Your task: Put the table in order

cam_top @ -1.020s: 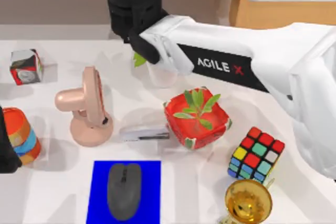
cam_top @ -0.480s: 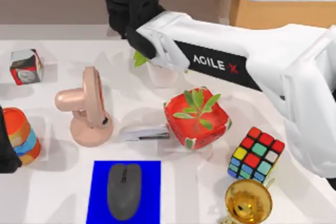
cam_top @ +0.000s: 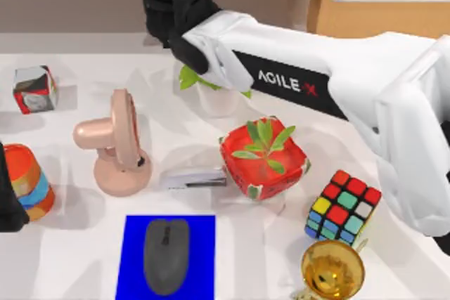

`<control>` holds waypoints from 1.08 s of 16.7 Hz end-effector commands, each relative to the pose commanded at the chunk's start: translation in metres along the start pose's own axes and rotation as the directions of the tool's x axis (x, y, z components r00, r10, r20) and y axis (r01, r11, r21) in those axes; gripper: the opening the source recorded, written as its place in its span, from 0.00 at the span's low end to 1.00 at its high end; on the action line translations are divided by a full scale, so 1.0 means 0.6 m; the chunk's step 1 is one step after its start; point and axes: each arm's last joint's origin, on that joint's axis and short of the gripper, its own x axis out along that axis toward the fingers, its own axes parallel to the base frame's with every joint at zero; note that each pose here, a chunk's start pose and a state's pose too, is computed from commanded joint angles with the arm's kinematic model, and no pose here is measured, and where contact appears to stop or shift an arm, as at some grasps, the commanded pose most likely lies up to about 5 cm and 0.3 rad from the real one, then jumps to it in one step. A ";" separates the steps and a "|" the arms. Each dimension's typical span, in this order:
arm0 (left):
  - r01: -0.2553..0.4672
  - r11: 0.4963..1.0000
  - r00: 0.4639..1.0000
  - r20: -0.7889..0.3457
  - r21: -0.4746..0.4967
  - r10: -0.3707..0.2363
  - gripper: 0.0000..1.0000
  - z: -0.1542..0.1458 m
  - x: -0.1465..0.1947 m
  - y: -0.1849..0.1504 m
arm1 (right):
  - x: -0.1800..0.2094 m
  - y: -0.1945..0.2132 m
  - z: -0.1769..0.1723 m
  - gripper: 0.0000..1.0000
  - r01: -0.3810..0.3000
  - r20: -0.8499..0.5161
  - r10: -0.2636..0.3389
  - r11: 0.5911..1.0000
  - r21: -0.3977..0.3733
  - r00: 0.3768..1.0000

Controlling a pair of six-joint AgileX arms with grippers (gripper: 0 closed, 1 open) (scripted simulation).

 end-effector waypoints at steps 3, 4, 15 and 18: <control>0.000 1.000 1.000 0.000 0.000 0.000 1.00 0.000 0.000 0.000 | 0.000 0.000 0.000 0.62 0.000 0.000 0.000 1.000 0.000 1.000; 0.000 1.000 1.000 0.000 0.000 0.000 1.00 0.000 0.000 0.000 | 0.000 0.000 0.000 0.55 0.000 0.000 0.000 1.000 0.000 1.000; 0.000 1.000 1.000 0.000 0.000 0.000 1.00 0.000 0.000 0.000 | 0.000 0.000 0.000 0.00 0.000 0.000 0.000 1.000 0.000 1.000; 0.000 1.000 1.000 0.000 0.000 0.000 1.00 0.000 0.000 0.000 | 0.000 0.000 0.000 0.00 0.000 0.000 0.000 1.000 0.000 1.000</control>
